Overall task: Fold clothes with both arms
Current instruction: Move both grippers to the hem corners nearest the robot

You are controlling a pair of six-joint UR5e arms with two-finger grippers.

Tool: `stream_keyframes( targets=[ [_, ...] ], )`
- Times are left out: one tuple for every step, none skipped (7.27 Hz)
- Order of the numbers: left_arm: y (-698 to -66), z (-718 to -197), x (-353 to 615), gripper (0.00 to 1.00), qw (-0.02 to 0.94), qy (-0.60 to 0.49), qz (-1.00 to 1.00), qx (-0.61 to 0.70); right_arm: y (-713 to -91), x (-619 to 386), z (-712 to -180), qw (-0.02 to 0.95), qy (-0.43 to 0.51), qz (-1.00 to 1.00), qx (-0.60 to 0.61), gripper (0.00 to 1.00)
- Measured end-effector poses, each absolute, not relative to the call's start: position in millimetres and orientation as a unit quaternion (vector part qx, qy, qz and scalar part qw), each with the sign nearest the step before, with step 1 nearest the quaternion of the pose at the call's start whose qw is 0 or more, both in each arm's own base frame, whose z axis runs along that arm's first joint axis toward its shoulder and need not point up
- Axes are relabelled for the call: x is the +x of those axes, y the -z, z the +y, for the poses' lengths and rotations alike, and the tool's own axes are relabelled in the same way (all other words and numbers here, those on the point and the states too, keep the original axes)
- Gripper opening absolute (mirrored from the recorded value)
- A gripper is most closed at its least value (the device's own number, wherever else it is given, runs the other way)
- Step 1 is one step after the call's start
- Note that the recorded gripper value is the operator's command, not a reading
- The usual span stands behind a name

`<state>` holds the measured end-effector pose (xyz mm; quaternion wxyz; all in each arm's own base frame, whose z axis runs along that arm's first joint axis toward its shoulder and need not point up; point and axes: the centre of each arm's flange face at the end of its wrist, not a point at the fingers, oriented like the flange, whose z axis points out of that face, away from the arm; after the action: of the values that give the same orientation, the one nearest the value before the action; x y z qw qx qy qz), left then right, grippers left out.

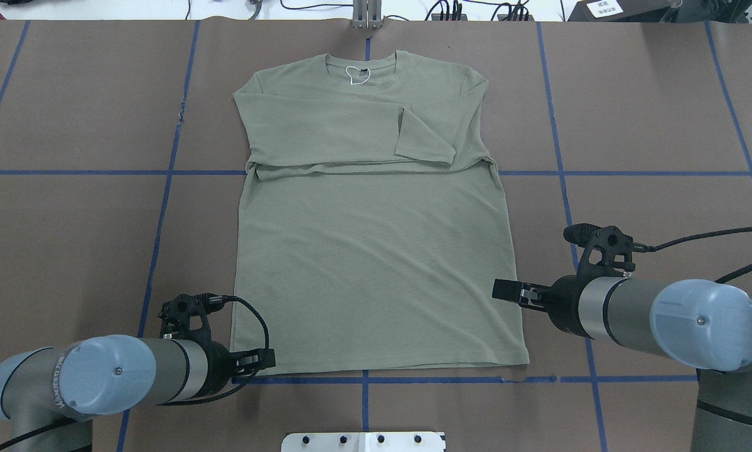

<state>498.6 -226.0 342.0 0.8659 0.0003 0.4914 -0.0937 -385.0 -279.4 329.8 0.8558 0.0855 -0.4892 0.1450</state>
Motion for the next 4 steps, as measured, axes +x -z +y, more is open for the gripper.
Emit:
stream_keyframes(
  targets=[
    [-344.5,-225.3,499.0,0.83,0.868,0.092,0.487,0.0,-330.2,-385.8,-278.9,0.856,-0.144,-0.489,0.085,1.0],
    [-347.3,-225.1,499.3,0.83,0.87,0.091,0.484,0.001,-330.6,-386.7,-278.6,0.856,-0.144,-0.489,0.085,1.0],
    [-349.8,-225.1,500.3,0.81,0.872,0.09,0.481,0.001,-330.9,-387.1,-278.6,0.857,-0.144,-0.488,0.085,1.0],
    [-352.3,-225.3,501.4,0.78,0.873,0.09,0.479,0.001,-331.3,-387.7,-278.3,0.857,-0.143,-0.488,0.084,1.0]
  ],
)
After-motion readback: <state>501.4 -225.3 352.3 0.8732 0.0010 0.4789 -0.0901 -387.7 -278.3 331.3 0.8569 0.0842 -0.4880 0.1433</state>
